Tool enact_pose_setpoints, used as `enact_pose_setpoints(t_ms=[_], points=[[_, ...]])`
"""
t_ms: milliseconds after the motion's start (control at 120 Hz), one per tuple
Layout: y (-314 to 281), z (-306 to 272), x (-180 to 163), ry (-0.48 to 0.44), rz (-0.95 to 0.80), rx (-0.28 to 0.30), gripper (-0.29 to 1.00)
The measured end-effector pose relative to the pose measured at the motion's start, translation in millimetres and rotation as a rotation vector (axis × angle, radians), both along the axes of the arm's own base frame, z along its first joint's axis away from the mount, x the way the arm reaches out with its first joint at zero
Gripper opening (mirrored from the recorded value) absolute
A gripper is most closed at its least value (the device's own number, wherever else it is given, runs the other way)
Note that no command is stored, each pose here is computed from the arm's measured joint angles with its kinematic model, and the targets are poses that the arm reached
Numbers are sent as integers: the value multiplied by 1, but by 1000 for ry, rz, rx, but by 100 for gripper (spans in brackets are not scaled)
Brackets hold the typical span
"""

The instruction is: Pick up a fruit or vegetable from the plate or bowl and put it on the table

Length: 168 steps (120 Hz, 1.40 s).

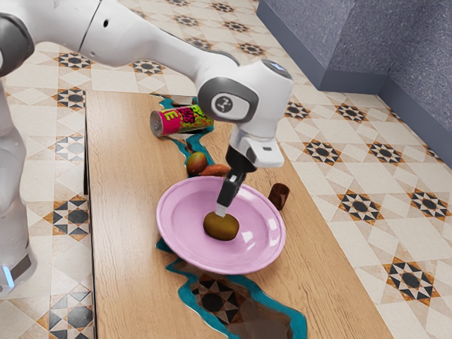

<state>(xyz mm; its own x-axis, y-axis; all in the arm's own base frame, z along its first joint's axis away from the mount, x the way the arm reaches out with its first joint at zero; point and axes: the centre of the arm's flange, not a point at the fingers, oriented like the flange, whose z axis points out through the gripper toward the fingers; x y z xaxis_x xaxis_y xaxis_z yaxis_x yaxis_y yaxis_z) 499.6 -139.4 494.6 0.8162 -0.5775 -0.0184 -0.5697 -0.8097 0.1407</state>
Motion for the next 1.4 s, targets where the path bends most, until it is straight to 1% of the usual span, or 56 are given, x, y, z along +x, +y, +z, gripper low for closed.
enact_pose_setpoints(t_ms=[100,242,400,450,508,633,800,942,1017,1092,1167,1283,1400], points=[[-7,-11,-1,-10,-20,-14,70],[-6,-38,-4,8,-22,-24,70],[-6,-58,3,15,-27,-35,69],[-7,-64,5,21,-27,-41,65],[-7,-67,6,22,-24,-46,54],[-4,-66,7,18,-9,-48,34],[-3,-56,4,15,12,-37,28],[4,-3,-15,-40,39,-12,26],[27,34,-29,-71,94,8,26],[58,61,-33,-73,167,53,25],[103,65,-37,-24,274,80,24],[183,57,-50,86,455,98,24],[219,52,-62,152,558,121,24]])
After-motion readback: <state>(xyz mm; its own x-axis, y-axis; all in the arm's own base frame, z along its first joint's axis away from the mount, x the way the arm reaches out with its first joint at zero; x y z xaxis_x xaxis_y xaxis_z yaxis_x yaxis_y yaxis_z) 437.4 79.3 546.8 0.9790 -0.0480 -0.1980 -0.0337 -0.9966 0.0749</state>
